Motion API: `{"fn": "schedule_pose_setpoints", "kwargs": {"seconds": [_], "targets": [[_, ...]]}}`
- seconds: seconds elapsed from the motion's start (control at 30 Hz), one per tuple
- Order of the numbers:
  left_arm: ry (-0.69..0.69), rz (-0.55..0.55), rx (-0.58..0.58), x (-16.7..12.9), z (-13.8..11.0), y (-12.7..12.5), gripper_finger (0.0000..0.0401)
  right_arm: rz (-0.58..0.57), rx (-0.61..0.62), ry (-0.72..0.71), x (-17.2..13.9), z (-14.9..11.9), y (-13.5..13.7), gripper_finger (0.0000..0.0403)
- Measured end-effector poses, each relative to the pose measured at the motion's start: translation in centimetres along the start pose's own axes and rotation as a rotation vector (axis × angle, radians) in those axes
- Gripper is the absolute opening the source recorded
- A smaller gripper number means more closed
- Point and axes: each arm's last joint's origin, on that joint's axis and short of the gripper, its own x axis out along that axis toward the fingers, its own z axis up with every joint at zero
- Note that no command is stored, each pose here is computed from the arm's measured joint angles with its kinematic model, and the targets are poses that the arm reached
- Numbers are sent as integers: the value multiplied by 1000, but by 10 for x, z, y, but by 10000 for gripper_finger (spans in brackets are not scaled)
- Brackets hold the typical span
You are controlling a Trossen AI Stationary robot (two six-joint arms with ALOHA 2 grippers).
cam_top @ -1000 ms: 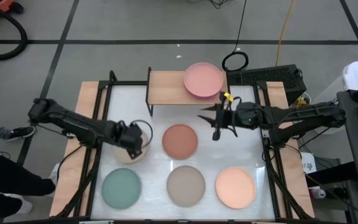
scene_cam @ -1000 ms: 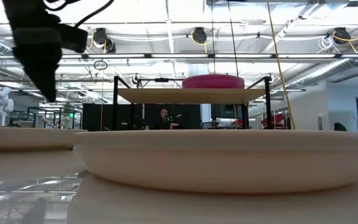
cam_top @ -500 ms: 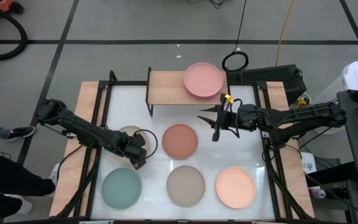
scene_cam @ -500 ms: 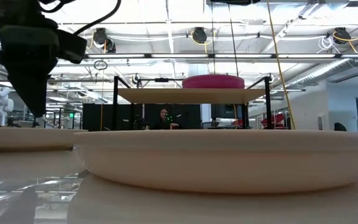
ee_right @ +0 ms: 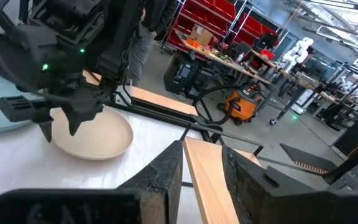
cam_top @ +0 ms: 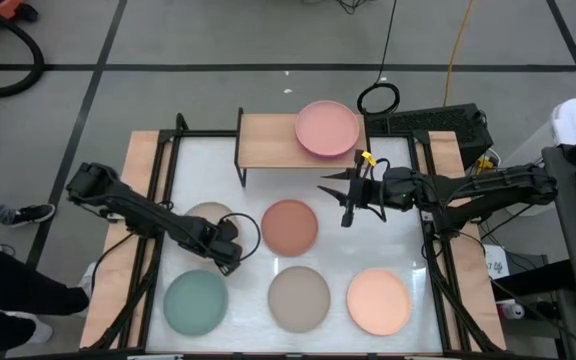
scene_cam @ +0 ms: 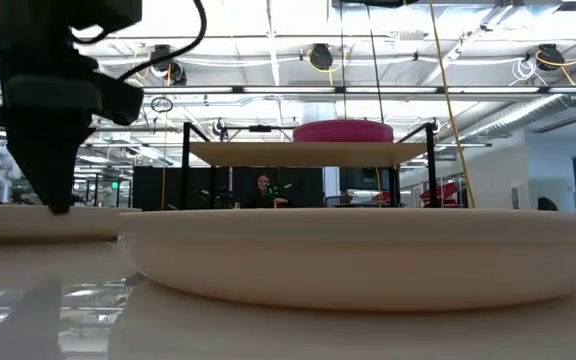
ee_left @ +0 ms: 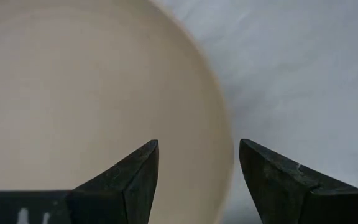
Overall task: Place and stack plates onto a shelf
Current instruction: Stack the light gray plate on top of the light brown plate on the shelf
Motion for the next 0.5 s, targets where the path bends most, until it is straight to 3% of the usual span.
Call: {"fn": "schedule_pose_setpoints", "kwargs": {"seconds": [0.27, 0.5], "targets": [[83, 130, 52, 19, -3, 2, 211, -1, -2, 0, 0, 0, 0, 98], [64, 103, 54, 22, 0, -1, 81, -1, -2, 1, 0, 0, 0, 98]]}}
